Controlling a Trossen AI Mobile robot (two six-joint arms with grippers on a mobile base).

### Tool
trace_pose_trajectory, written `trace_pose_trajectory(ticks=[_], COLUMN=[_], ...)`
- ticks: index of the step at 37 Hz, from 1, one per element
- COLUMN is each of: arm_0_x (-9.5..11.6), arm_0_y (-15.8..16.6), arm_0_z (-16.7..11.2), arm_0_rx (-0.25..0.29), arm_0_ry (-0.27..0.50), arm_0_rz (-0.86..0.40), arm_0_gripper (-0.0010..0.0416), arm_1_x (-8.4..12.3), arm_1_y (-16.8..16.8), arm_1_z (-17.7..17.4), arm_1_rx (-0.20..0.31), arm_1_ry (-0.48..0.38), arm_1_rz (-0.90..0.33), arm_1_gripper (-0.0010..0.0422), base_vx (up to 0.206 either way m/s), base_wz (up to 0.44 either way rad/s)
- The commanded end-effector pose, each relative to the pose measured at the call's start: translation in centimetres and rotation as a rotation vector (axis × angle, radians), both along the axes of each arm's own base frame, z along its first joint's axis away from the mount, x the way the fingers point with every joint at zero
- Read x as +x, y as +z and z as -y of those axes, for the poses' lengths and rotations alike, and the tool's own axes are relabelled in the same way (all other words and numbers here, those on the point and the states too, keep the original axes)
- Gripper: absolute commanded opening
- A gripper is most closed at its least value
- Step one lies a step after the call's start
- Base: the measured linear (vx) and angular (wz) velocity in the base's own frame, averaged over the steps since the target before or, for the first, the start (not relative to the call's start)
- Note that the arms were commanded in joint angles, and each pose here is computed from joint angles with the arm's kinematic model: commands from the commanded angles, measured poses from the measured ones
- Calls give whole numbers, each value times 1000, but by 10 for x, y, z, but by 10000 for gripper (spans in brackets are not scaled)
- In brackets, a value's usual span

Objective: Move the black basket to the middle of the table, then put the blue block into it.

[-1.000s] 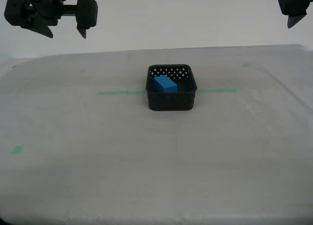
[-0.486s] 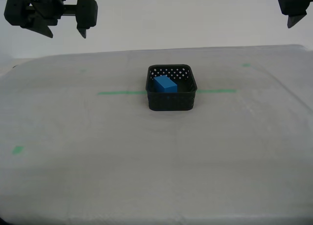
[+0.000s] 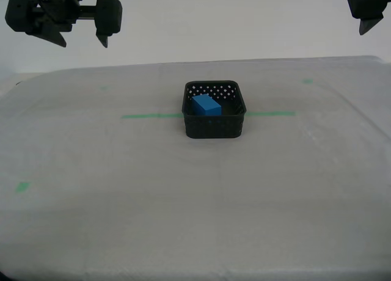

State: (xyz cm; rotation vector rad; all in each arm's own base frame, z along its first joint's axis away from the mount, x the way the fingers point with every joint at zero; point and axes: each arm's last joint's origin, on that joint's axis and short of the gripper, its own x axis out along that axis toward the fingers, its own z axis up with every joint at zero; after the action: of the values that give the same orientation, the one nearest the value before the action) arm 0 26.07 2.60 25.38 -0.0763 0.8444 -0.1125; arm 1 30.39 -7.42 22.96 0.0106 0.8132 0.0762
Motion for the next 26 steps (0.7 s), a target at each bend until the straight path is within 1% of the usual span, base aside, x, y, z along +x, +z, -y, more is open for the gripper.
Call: trace_pose_trajectory(ticks=[1, 26], arm_0_x=[0, 0], arm_0_y=[0, 0], arm_0_z=[0, 0], arm_0_rx=[-2, -1], arm_0_ry=[-1, 0], arm_0_rz=[2, 2], arm_0_gripper=[399, 399], arm_1_x=[0, 0], arm_1_y=[0, 0], arm_1_z=[0, 0], arm_1_rx=[2, 2], arm_1_ry=[2, 1], arm_1_rz=[3, 3], arm_1_gripper=[400, 400], base_vx=[0, 0], base_wz=[0, 0])
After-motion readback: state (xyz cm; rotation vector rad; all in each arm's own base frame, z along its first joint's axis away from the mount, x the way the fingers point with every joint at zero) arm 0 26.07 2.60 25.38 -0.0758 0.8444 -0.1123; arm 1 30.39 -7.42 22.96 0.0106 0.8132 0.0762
